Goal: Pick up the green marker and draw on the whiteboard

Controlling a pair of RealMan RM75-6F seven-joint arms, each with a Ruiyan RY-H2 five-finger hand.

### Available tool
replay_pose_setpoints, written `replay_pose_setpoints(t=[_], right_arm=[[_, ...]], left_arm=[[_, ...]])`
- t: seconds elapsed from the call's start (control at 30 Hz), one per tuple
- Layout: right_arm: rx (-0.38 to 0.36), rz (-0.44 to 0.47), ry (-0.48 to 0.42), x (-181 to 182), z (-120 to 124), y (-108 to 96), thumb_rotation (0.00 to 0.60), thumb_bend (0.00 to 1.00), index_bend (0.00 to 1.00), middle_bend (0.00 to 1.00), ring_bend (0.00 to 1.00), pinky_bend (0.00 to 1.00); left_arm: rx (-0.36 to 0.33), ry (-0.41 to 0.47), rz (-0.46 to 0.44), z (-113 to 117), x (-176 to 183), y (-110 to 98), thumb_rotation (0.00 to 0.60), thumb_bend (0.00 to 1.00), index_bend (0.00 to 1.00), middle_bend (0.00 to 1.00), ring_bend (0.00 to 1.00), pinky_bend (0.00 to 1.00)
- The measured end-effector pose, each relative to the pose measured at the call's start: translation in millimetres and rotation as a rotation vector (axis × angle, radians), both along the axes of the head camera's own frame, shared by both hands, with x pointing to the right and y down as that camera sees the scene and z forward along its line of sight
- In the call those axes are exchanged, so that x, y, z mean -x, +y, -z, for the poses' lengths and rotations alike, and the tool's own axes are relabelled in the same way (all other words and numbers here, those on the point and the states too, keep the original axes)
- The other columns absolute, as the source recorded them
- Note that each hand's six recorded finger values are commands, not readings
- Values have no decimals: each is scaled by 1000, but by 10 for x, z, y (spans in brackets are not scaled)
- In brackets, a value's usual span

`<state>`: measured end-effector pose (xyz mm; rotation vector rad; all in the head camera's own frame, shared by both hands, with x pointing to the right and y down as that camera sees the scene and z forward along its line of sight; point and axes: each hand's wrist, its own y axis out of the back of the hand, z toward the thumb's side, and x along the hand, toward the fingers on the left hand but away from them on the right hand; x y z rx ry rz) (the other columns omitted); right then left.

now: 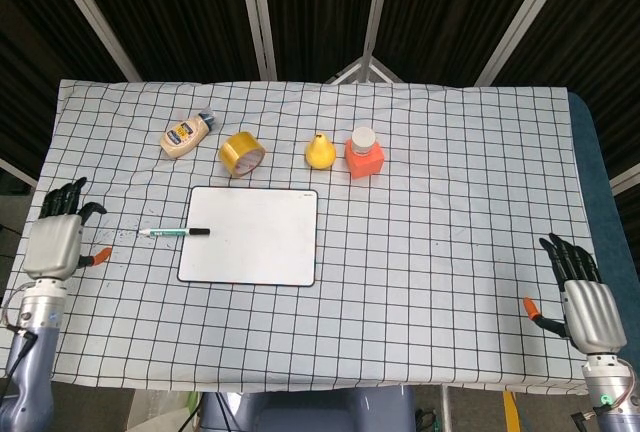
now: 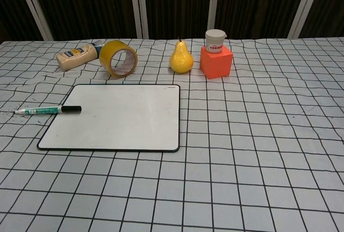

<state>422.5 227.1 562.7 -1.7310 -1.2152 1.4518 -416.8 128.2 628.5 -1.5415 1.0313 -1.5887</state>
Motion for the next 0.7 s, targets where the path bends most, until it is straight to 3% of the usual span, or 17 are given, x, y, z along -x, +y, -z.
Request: replay_pose_setpoints(t=[0.37, 0.7], right_arm=[[10, -4, -16, -2, -10, -12, 600, 325, 0, 0, 0, 0], [20, -4, -26, 3, -21, -23, 600, 325, 0, 0, 0, 0]], left_arm=[[94, -39, -12, -616, -488, -219, 600, 379, 438, 18, 0, 0], [160, -57, -24, -954, -719, -230, 600, 408, 444, 17, 0, 0]])
